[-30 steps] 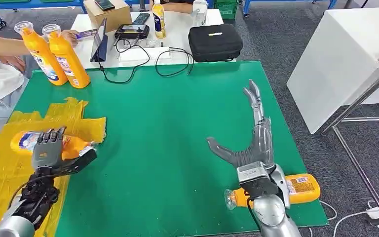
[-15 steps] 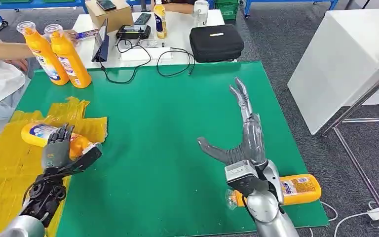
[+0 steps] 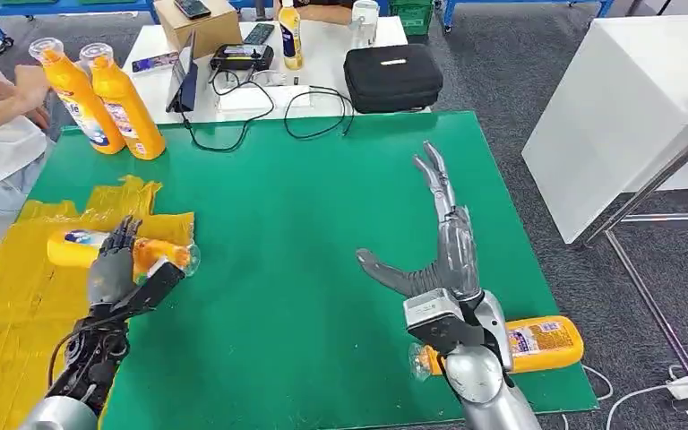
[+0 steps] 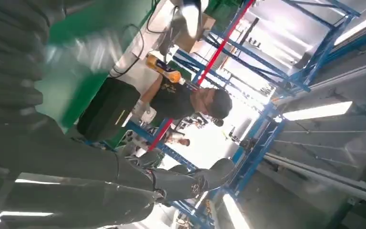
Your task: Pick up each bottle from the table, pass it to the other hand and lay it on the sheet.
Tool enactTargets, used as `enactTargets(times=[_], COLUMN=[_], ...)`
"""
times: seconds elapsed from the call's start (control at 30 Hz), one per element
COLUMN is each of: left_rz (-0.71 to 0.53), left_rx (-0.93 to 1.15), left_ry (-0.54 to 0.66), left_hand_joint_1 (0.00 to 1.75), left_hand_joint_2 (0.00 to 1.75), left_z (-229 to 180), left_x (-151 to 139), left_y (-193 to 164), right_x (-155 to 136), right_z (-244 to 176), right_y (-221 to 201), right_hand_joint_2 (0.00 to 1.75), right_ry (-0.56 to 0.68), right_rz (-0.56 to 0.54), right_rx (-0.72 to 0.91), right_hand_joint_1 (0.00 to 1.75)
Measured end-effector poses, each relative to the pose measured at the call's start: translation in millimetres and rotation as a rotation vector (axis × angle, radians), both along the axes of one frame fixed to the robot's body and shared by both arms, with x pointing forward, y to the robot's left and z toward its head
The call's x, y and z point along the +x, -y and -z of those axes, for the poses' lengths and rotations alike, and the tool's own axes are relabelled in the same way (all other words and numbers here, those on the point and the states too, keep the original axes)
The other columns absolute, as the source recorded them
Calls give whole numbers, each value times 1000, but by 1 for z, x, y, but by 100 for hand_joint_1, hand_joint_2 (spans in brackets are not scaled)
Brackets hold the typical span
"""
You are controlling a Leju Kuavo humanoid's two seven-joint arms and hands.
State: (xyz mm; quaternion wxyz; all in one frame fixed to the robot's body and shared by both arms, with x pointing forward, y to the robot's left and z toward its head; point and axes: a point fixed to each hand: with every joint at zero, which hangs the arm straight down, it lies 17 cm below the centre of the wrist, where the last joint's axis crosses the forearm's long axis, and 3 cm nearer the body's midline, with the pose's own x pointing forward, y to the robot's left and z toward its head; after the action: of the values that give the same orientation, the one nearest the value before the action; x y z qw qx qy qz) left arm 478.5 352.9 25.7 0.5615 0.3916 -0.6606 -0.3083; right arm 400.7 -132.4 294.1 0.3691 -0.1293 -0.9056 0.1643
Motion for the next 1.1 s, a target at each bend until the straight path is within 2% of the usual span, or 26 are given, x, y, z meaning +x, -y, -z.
enactTargets(times=[0.17, 0.33, 0.67, 1.1], left_rz=[-71, -77, -52, -38], left_rx=[-102, -124, -204, -244], left_ry=[265, 422, 563, 601], left_hand_joint_1=[0, 0, 0, 0], left_hand_joint_2=[175, 175, 175, 175], left_z=[-81, -140, -189, -202], left_x=[3, -4, -21, -27], left_y=[-4, -4, 0, 1], right_x=[0, 0, 1, 1], right_z=[2, 3, 4, 4], right_y=[0, -1, 0, 0], right_hand_joint_2=[175, 175, 175, 175], right_ry=[-8, -15, -20, -20], right_rz=[8, 12, 21, 23], right_rx=[-1, -1, -1, -2], right_hand_joint_1=[0, 0, 0, 0])
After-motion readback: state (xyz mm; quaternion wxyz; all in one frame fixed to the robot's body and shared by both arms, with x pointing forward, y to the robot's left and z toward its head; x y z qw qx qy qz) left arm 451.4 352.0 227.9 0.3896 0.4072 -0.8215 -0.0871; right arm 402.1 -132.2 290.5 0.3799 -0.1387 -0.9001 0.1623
